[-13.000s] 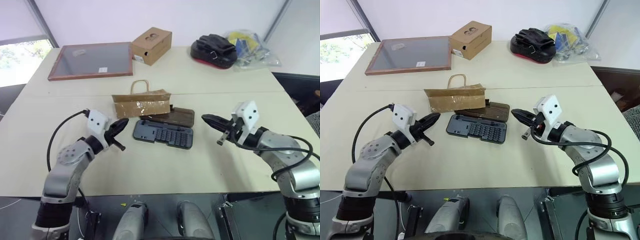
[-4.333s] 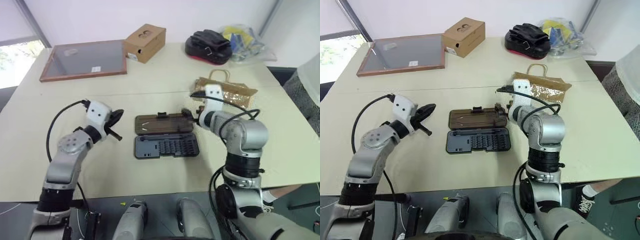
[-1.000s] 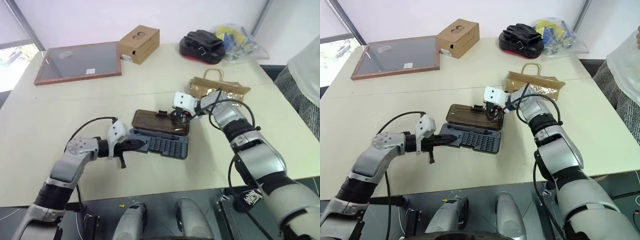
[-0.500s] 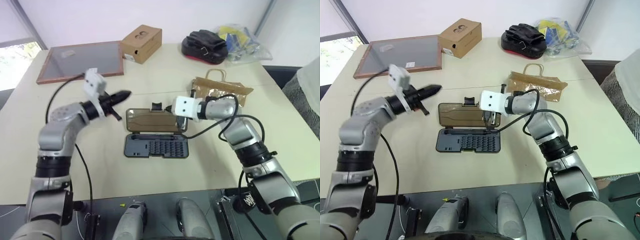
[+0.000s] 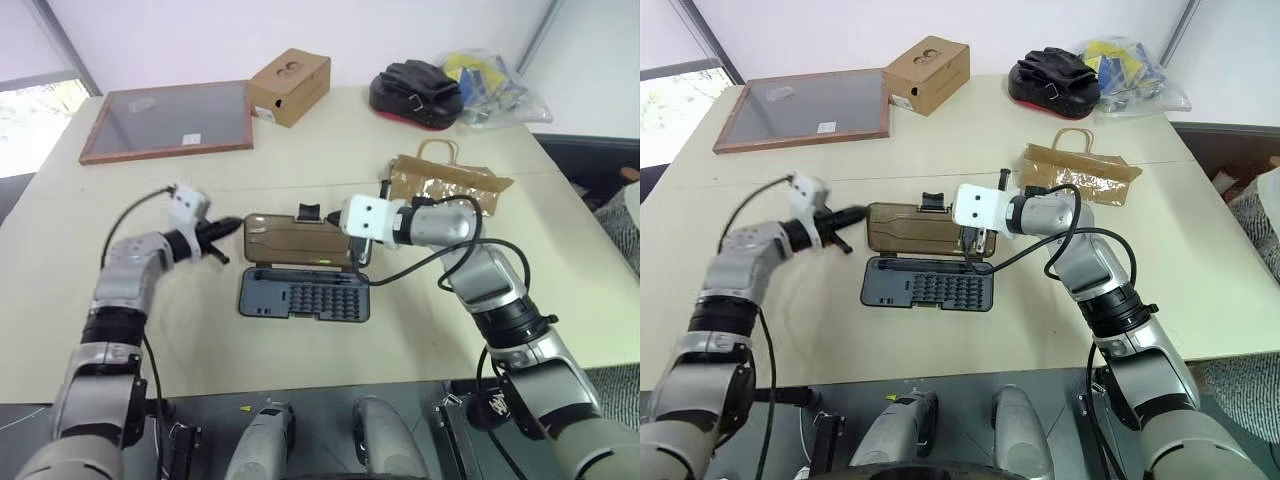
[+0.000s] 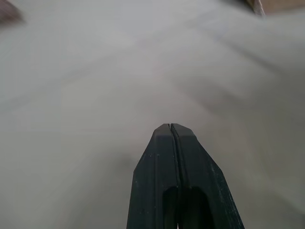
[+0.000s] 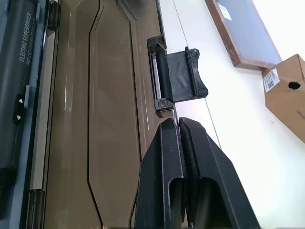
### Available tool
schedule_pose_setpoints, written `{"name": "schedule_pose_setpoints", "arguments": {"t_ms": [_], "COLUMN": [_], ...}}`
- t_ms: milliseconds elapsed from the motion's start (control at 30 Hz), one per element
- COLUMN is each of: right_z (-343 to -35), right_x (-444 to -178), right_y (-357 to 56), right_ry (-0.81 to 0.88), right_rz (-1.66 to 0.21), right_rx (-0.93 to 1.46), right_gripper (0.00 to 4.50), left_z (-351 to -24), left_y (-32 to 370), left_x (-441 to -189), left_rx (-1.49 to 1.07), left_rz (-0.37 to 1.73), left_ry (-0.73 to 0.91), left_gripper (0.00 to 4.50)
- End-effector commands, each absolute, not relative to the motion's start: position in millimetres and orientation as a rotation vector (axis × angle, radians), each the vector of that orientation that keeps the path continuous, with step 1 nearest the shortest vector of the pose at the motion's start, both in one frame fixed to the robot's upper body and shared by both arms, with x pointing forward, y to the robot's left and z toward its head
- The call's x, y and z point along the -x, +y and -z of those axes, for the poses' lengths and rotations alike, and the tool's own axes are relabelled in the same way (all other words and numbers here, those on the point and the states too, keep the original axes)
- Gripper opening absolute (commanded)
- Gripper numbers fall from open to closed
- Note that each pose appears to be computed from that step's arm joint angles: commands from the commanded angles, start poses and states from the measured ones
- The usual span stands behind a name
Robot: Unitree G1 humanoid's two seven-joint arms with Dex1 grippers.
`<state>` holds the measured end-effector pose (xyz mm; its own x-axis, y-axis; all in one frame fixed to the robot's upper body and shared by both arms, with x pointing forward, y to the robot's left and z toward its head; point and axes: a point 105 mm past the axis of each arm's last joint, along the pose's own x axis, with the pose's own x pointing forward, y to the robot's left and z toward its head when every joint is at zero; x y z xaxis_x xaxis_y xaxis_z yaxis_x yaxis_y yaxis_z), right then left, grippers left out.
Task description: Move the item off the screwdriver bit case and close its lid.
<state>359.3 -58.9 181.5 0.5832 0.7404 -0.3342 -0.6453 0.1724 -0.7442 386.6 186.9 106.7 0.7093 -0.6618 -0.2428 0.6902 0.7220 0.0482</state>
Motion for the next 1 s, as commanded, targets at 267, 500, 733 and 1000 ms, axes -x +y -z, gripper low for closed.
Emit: {"name": "schedule_pose_setpoints", "arguments": {"t_ms": [267,500,733,1000], "right_z": [-187.5,-172.8,-176.1,-196.1], "right_x": [-347.4,-342.1,-346.4,-353.9], "right_y": [-48.6,-39.8,-37.9,-55.9], "right_ry": [-0.173,-0.147,-0.153,-0.133], "right_rz": [-1.029,-1.079,-1.064,-1.011], "right_rx": [1.024,1.024,1.009,1.003], "right_gripper": [0.01,0.01,1.85,4.46], "left_z": [-125.5,-134.8,-128.6,-123.2], "left_y": [161.3,157.3,153.8,149.2], "left_x": [-389.2,-389.0,-381.4,-368.1], "left_rx": [-0.171,-0.161,-0.163,-0.172], "left_rz": [0.857,0.879,0.914,0.97], "left_ry": [0.116,0.087,0.106,0.137], "left_gripper": [0.0,0.0,0.0,0.0]}}
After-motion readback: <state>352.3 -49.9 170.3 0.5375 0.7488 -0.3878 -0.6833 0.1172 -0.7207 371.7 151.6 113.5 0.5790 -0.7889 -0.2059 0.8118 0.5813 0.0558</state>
